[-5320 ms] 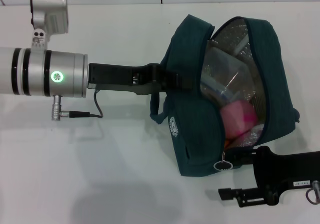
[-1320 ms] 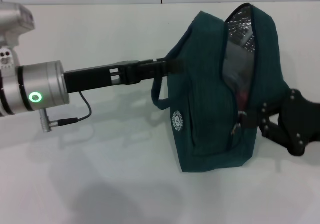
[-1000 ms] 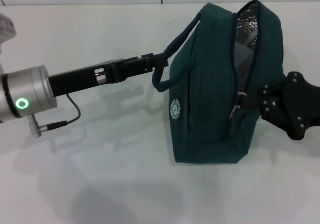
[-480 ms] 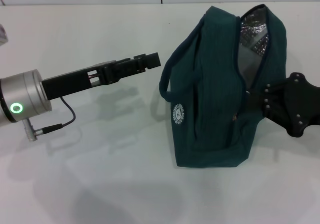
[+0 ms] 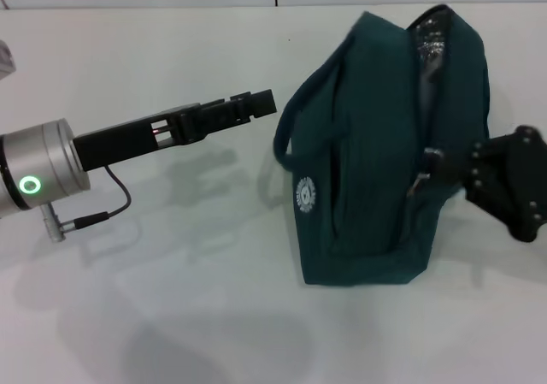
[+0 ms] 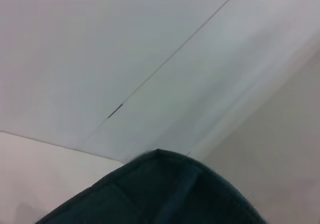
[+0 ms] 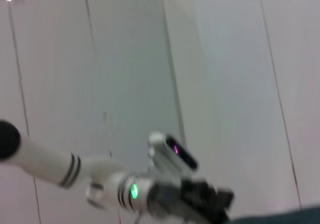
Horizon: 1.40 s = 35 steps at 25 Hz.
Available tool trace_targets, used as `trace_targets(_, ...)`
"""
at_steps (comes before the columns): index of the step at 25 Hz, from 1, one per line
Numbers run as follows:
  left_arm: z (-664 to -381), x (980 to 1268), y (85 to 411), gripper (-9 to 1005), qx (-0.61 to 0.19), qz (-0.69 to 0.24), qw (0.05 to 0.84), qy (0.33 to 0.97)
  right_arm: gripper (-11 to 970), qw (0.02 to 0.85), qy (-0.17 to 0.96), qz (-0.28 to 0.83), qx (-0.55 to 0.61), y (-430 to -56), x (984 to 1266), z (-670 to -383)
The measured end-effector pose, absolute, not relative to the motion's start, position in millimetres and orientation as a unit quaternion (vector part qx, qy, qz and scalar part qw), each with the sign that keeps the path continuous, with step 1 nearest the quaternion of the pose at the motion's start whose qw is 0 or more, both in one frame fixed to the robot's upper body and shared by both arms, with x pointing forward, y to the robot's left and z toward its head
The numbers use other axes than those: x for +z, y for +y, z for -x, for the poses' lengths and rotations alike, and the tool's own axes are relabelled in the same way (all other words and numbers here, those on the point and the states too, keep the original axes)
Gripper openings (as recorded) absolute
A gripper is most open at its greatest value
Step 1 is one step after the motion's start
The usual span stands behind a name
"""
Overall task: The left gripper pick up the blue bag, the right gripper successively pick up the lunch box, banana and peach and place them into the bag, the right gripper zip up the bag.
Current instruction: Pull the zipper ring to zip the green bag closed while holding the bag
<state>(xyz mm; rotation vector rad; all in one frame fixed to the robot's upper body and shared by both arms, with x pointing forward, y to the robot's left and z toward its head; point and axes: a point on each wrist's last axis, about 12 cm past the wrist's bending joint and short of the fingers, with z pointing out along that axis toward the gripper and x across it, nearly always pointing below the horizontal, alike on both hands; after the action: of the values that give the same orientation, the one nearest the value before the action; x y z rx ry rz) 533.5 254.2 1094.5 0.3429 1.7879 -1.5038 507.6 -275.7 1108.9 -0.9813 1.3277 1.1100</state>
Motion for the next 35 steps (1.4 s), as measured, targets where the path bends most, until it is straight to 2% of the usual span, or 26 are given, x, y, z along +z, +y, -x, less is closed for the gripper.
trace_targets(6, -532, 1093, 255, 894, -0.589, -0.131, 0.378, 0.702, 6, 0.584, 0.519, 0.406, 0.474, -281, 1119, -502)
trace_targets(24, -525, 1087, 259, 893, -0.589, -0.126, 0.372, 0.706, 5, 0.603, 0.507, 0.419, 0.451, -259, 1137, -539)
trace_targets(35, -518, 1084, 272, 894, -0.577, -0.119, 0.383, 0.711, 5, 0.594, 0.477, 0.438, 0.477, -235, 1146, -546)
